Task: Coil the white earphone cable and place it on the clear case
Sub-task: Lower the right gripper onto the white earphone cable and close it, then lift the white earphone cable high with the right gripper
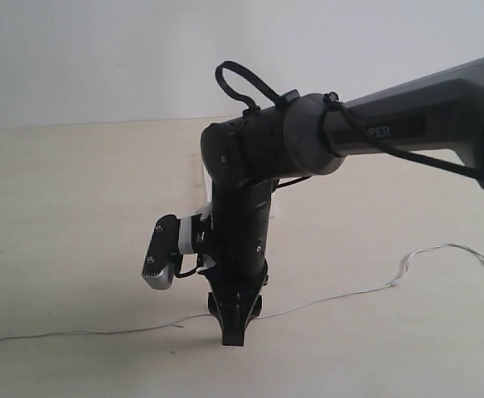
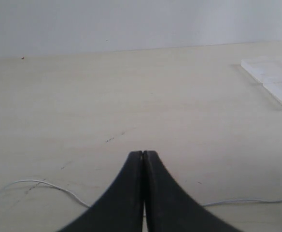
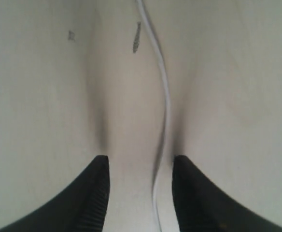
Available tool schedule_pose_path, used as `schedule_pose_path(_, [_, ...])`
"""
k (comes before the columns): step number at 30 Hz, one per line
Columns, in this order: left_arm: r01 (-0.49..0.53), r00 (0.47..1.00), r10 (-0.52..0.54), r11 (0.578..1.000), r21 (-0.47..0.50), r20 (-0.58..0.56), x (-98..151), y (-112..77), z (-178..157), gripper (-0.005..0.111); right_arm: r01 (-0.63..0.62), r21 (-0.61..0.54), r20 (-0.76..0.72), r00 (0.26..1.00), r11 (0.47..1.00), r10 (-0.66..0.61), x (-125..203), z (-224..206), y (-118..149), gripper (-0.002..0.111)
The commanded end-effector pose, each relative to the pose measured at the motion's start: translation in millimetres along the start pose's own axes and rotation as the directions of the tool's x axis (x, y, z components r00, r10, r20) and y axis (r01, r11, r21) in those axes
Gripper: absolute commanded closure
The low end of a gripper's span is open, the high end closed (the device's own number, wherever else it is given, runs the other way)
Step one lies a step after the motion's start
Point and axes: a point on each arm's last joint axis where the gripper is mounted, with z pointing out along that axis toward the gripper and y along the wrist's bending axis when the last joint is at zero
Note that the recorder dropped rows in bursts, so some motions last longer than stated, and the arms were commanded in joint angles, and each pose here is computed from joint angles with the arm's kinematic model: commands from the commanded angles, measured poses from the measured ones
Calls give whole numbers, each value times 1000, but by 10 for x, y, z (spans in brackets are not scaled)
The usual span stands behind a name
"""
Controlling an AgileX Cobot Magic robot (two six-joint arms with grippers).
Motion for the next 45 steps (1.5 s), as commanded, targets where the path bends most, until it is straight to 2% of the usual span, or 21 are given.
schedule_pose_path(1, [5,1000,-5,1000,2,14,-1,-2,0,107,-3,28,28,1000,1000,2,-40,40,-37,66])
schedule_pose_path(5, [5,1000,-5,1000,2,14,-1,-2,0,107,-35,57,55,998,998,32,-63,46,-68,66])
schedule_pose_path(13, [5,1000,-5,1000,2,14,-1,-2,0,107,-18,66,22,1000,998,17,-39,104,-89,66])
schedule_pose_path(17, [5,1000,-5,1000,2,14,-1,-2,0,107,-53,75,5,999,996,53,-24,149,-108,66])
schedule_pose_path(29, [5,1000,-5,1000,2,14,-1,-2,0,107,-101,44,-40,994,994,103,6,365,-123,66])
schedule_pose_path(32, [5,1000,-5,1000,2,14,-1,-2,0,107,-102,34,-51,993,994,104,16,365,-113,73])
schedule_pose_path(33, [5,1000,-5,1000,2,14,-1,-2,0,107,-102,25,-62,993,994,104,25,365,-104,82])
schedule_pose_path(38, [5,1000,-5,1000,2,14,-1,-2,0,107,-76,-20,-110,991,997,74,65,361,-62,108])
schedule_pose_path(42, [5,1000,-5,1000,2,14,-1,-2,0,107,-75,-17,-112,991,997,73,66,311,-56,108])
schedule_pose_path(45, [5,1000,-5,1000,2,14,-1,-2,0,107,-89,42,-51,995,995,91,38,-10,-35,108])
